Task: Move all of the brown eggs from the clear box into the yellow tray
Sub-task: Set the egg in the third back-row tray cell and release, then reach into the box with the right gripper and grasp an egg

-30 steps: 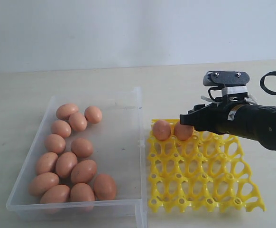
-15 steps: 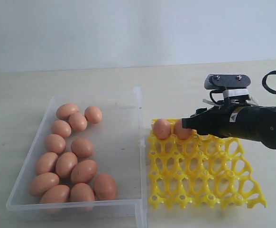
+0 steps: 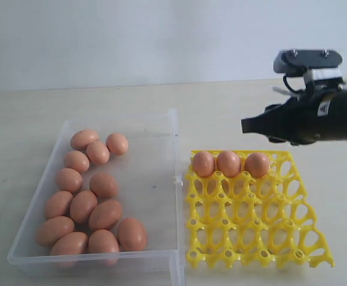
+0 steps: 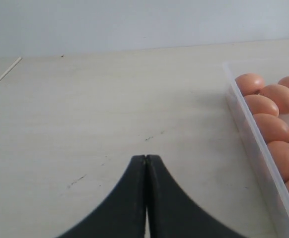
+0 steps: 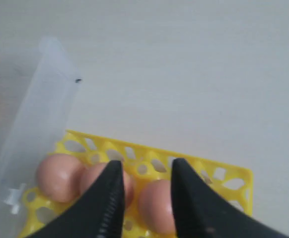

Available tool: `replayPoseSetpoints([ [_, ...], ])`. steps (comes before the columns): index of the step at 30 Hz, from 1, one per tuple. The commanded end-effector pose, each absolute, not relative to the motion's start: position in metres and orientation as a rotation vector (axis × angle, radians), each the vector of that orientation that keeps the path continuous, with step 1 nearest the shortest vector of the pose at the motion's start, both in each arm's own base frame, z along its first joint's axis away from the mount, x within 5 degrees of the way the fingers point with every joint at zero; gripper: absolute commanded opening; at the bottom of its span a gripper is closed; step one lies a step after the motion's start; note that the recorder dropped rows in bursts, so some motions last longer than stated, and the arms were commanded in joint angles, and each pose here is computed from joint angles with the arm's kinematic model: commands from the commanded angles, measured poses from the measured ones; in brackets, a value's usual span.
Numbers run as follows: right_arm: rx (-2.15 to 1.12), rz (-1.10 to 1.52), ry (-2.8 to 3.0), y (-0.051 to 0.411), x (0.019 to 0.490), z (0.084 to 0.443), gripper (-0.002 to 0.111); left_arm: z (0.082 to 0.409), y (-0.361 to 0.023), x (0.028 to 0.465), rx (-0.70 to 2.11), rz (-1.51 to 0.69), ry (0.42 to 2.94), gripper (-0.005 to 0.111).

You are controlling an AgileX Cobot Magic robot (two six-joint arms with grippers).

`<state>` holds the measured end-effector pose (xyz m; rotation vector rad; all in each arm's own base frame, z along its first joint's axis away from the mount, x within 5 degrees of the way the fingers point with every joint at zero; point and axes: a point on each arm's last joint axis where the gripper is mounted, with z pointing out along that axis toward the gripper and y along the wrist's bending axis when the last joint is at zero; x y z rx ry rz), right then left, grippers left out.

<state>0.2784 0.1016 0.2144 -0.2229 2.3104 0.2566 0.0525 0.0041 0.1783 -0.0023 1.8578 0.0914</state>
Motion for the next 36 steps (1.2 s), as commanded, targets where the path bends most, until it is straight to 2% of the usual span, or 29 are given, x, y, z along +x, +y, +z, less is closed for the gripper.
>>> replayPoseSetpoints([
  [1, -0.544, 0.224, 2.312, 0.145, 0.281, 0.275, 0.0, 0.18, 0.004, 0.053, 0.0, 0.099, 1.853, 0.0],
  [5, -0.715, 0.267, 2.339, 0.196, 0.291, 0.288, 0.0, 0.18, 0.004, 0.053, 0.0, 0.099, 1.853, 0.0],
  [7, -0.771, 0.308, 2.377, 0.225, 0.298, 0.283, 0.0, 0.18, 0.004, 0.053, 0.0, 0.099, 1.853, 0.0],
  [9, -0.824, 0.33, 2.436, 0.251, 0.304, 0.271, 0.005, 0.18, 0.004, 0.053, 0.0, 0.099, 1.853, 0.0],
  [10, -0.861, 0.345, 2.473, 0.263, 0.306, 0.264, 0.01, 0.18, 0.004, 0.053, 0.0, 0.099, 1.853, 0.0],
  [12, -0.986, 0.358, 2.564, 0.296, 0.308, 0.242, 0.033, 0.18, 0.004, 0.053, 0.0, 0.099, 1.853, 0.0],
  [13, -1.048, 0.352, 2.588, 0.314, 0.311, 0.231, 0.05, 0.18, 0.004, 0.053, 0.0, 0.099, 1.853, 0.0],
  [15, -1.097, 0.343, 2.583, 0.339, 0.319, 0.217, 0.063, 0.18, 0.004, 0.053, 0.0, 0.099, 1.853, 0.0],
  [21, -1.258, 0.3, 2.628, 0.373, 0.335, 0.19, 0.062, 0.18, 0.004, 0.053, 0.002, 0.1, 1.853, 0.0],
  [36, -1.29, 0.263, 2.64, 0.388, 0.35, 0.149, 0.062, 0.18, 0.004, 0.053, 0.002, 0.099, 1.853, 0.0],
])
